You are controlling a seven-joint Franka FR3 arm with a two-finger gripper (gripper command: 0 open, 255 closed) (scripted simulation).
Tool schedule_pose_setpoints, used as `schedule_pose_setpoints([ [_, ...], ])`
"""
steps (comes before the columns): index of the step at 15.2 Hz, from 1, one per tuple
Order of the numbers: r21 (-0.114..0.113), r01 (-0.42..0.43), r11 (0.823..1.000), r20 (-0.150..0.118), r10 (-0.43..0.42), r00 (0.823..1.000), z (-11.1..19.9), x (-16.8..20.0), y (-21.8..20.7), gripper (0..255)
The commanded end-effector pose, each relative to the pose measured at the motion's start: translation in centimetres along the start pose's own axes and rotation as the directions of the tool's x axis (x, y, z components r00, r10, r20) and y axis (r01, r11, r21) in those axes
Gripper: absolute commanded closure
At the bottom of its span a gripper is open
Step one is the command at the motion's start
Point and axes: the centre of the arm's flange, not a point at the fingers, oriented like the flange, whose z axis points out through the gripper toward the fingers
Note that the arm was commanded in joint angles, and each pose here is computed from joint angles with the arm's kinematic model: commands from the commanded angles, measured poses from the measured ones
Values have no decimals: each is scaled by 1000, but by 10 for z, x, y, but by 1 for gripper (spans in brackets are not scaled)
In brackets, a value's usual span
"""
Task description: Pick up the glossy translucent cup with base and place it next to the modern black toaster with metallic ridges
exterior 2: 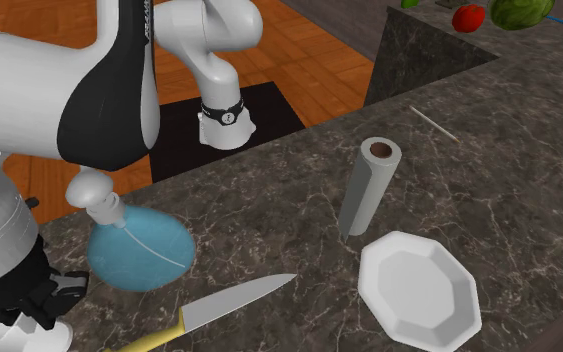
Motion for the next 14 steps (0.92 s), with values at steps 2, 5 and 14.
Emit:
schedule_pose_setpoints([
  [2,1,-5,1000,9,5,1000,5,-3,2,255],
  [5,1,-5,1000,9,5,1000,5,-3,2,255],
  [14,1,-5,1000,9,5,1000,-21,-3,2,0],
])
